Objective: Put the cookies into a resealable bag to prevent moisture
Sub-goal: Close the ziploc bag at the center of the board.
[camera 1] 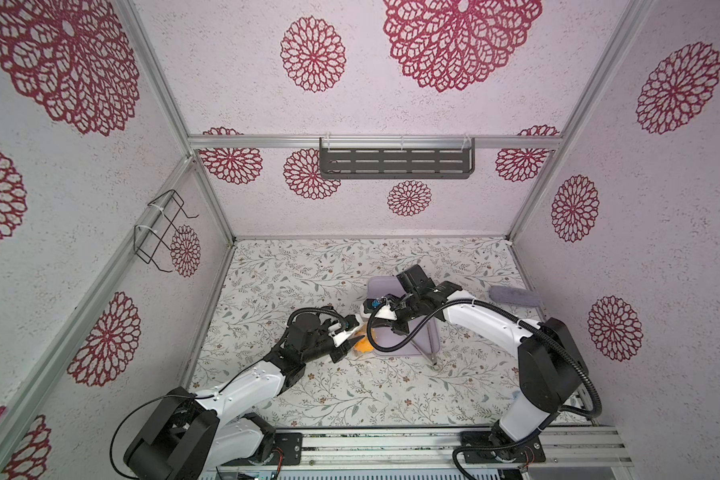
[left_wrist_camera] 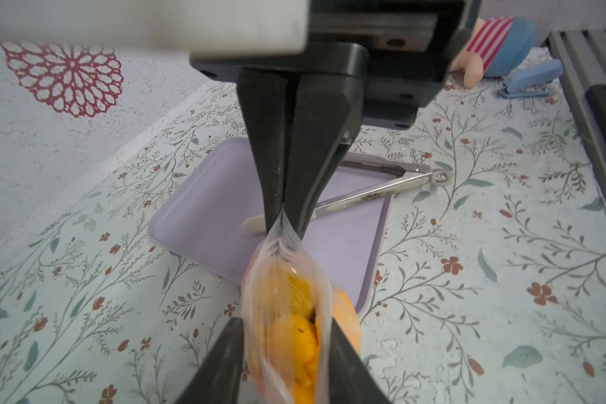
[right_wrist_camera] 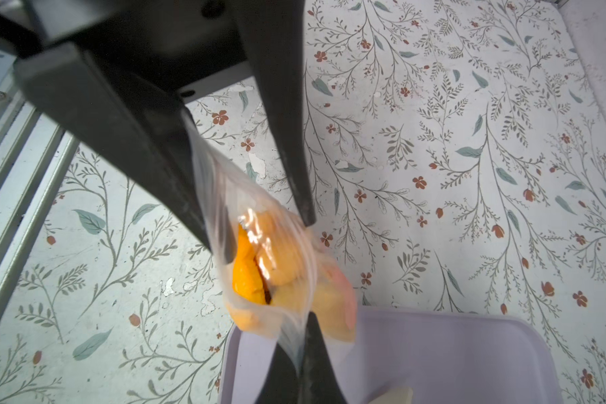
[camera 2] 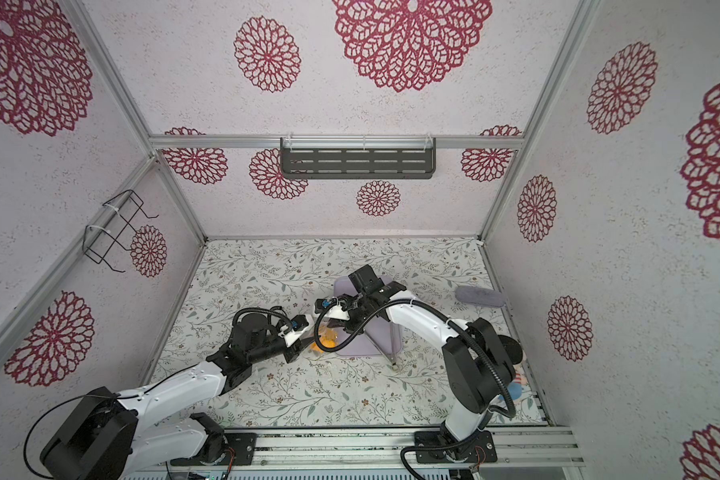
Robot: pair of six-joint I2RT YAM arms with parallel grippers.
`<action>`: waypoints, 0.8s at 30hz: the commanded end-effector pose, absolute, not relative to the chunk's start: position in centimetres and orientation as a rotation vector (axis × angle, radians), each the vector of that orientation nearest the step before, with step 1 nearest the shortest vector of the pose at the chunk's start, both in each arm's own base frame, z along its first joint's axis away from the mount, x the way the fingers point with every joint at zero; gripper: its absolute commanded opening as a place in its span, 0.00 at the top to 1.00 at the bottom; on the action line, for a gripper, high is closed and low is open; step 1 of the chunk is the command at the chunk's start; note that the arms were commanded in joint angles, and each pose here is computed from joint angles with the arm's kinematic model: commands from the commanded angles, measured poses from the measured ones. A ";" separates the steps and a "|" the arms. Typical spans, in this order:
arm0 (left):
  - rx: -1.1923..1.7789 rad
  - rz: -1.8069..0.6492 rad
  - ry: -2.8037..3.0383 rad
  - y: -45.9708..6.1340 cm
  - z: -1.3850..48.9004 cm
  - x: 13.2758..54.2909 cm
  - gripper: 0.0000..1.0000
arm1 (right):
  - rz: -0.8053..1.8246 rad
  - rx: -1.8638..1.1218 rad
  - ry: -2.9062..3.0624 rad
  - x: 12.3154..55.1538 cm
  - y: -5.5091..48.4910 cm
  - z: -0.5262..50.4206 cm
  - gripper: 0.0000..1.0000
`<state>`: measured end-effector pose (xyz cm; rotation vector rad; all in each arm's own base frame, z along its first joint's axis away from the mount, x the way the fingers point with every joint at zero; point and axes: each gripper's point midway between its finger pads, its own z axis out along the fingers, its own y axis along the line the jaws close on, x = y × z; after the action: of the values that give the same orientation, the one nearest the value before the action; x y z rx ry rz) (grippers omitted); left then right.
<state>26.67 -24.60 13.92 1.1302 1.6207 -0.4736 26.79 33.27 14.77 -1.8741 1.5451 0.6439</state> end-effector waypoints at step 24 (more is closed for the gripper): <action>1.184 -0.438 1.575 -24.4 15.2 26.2 1.00 | 0.714 -1.833 1.320 25.4 34.3 16.9 0.27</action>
<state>25.78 -23.80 13.64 1.1779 1.6395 -0.4375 25.51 32.75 14.49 -1.8833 1.4519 0.6844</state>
